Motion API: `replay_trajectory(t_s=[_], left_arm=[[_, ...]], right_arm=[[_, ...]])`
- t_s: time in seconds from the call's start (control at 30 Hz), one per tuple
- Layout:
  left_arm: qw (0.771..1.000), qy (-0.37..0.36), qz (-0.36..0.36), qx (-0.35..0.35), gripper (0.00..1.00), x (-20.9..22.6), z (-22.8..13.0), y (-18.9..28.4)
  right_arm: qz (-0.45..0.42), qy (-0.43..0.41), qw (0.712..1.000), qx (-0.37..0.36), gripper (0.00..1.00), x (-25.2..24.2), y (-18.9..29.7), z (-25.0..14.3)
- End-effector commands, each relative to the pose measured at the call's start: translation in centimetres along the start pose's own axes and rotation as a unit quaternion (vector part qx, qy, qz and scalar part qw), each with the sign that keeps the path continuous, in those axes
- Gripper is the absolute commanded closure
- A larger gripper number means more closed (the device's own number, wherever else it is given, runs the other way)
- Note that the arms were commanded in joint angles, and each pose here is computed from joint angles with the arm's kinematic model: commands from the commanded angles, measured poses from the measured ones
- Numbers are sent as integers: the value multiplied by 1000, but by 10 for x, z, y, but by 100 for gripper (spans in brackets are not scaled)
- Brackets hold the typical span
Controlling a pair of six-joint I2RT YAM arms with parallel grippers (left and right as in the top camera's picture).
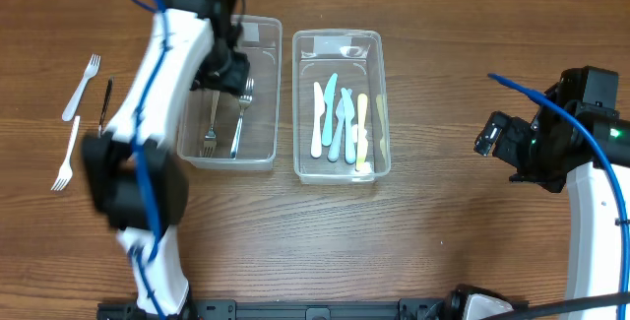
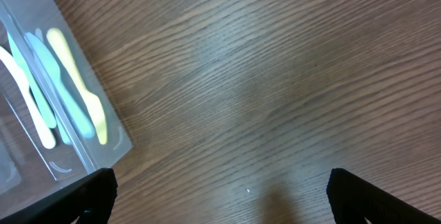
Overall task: Pack container
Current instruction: 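Place the second metal fork into the left container and release, then grasp the third metal fork with the left gripper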
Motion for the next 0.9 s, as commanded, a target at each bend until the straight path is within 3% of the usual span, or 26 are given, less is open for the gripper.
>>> replay_trajectory(t_s=[0.0, 0.17, 0.33, 0.6, 0.87], left_arm=[[982, 46, 45, -176, 26, 38, -41, 139], [962, 150, 81, -214, 22, 96, -106, 175], [950, 235, 91, -182, 2, 154, -129, 123], [974, 186, 65, -112, 0, 207, -106, 8], [990, 127, -3, -60, 0, 214, -82, -84]], right_arm=[[6, 5, 1000, -9, 0, 2, 5, 0], [6, 5, 1000, -9, 0, 2, 5, 0], [7, 5, 1000, -9, 0, 2, 5, 0], [6, 4, 1000, -8, 0, 2, 5, -1], [6, 5, 1000, -7, 0, 2, 5, -1]])
Point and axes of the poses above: each gripper's point midway between its finger pads, its own y axis back along the fingers, its own x axis along the line the jaws close on, z = x × y, the point moved 5 cm from there along y, back along the fingers, and after that the axes turned 4 degrees about -y, right-handed, at the moved point
